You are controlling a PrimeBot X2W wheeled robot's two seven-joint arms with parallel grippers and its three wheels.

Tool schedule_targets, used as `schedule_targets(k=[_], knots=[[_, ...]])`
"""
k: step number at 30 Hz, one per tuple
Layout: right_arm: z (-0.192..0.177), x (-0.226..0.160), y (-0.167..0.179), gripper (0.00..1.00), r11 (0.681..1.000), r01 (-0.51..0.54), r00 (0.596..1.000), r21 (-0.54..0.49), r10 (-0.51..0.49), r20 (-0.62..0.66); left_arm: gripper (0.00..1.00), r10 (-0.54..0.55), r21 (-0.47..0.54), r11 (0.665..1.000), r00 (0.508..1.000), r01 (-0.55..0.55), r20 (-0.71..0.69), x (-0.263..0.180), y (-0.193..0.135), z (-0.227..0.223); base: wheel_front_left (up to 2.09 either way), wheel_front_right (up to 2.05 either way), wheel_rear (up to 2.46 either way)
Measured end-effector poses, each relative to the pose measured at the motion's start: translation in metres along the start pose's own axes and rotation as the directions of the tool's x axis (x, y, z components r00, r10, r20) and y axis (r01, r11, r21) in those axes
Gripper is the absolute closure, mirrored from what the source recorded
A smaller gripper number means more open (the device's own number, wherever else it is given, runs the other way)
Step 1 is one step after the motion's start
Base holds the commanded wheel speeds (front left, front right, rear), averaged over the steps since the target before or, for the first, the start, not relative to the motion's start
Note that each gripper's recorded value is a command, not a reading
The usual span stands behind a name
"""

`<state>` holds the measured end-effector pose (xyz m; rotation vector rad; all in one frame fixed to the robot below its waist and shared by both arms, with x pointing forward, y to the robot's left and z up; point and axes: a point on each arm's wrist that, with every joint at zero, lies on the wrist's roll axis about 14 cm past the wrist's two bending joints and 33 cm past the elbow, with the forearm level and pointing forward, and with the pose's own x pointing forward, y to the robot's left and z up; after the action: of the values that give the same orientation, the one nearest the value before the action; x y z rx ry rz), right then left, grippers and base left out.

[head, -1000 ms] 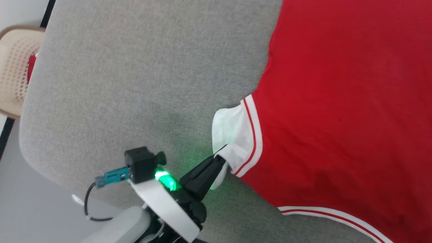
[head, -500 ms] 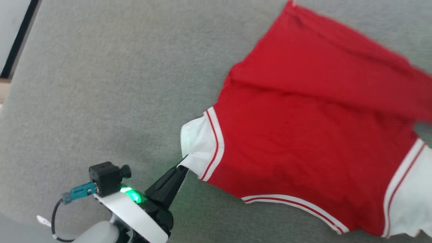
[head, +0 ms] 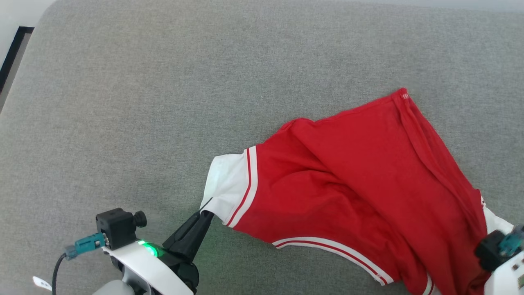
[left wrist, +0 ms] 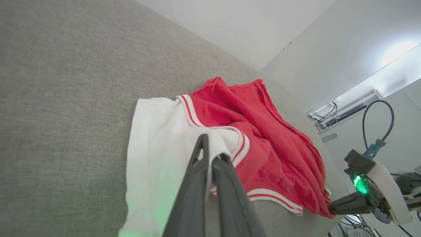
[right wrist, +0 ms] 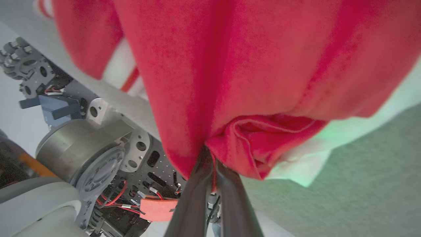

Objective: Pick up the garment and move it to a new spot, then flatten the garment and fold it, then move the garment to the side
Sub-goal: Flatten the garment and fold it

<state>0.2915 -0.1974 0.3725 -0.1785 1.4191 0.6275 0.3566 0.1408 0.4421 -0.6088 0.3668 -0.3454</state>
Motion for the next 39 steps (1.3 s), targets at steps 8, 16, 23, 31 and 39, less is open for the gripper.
schedule_targets(k=[8, 16, 23, 31, 39], knots=[[0.024, -0.014, 0.007, 0.0, 0.999, 0.049, 0.985, -0.006, -0.047, 0.163, 1.0, -0.009, 0.002, 1.0, 1.0, 0.009, -0.013, -0.003, -0.003, -0.005, 0.0, 0.0, 0.0], [0.073, -0.084, -0.009, 0.0, 0.988, 0.151, 0.905, -0.002, -0.138, 0.403, 1.0, -0.019, 0.001, 1.0, 1.0, 0.019, -0.01, -0.01, -0.009, -0.005, 0.0, 0.0, 0.0], [0.142, -0.143, -0.036, 0.0, 0.933, 0.357, 0.748, -0.037, -0.262, 0.61, 1.0, -0.015, -0.014, 1.0, 1.0, 0.015, -0.002, -0.011, -0.01, -0.006, 0.0, 0.0, 0.0], [0.219, -0.095, -0.039, 0.0, 0.966, 0.249, 0.791, -0.075, -0.158, 0.591, 1.0, -0.012, -0.03, 0.999, 1.0, 0.012, -0.019, -0.002, -0.007, -0.013, 0.0, 0.0, 0.0], [0.249, -0.018, -0.048, 0.0, 0.97, 0.211, 0.894, -0.123, -0.14, 0.426, 1.0, 0.017, -0.055, 0.998, 0.999, -0.02, -0.046, 0.013, 0.007, -0.025, 0.0, 0.0, 0.0]])
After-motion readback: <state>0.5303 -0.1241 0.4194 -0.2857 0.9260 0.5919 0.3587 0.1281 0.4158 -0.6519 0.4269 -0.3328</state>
